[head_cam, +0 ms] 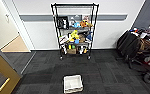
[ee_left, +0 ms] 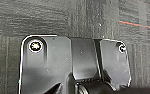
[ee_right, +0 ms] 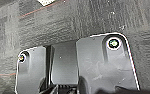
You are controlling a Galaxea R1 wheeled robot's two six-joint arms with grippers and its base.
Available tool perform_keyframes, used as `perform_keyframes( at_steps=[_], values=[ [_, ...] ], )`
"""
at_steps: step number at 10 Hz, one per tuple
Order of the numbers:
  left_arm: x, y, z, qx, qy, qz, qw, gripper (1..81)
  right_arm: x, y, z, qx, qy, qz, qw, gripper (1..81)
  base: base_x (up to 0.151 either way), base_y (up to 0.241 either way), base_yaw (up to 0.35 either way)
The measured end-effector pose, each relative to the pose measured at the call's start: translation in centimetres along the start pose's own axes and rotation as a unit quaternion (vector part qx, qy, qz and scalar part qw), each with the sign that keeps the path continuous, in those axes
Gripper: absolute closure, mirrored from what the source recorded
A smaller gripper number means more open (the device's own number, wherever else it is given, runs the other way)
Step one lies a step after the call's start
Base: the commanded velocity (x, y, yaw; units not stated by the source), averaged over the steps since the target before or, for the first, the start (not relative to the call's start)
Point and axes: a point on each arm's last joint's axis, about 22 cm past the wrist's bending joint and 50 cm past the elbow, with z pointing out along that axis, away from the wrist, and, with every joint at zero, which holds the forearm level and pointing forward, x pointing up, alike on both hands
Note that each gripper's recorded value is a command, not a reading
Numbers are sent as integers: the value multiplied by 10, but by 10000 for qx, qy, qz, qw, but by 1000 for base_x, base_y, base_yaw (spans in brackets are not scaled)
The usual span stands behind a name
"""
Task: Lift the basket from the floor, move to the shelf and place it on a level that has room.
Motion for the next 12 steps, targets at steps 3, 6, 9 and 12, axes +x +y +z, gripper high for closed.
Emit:
perform_keyframes(
  at_steps=[3,6,9,12],
  values=[
    [3,1,0,-5,25,12,10000,10,4,3,-1,-22,24,-11,10000,10,104,0,0],
    [3,1,0,-3,34,14,10000,10,4,4,-1,-24,22,-11,10000,10,104,0,0],
    [-2,0,0,2,2,3,10000,10,0,4,-2,-26,4,-3,10000,10,103,0,0],
    [2,-7,-3,48,38,6,10000,10,9,3,-1,-17,55,-19,10000,10,104,0,0]
  ],
)
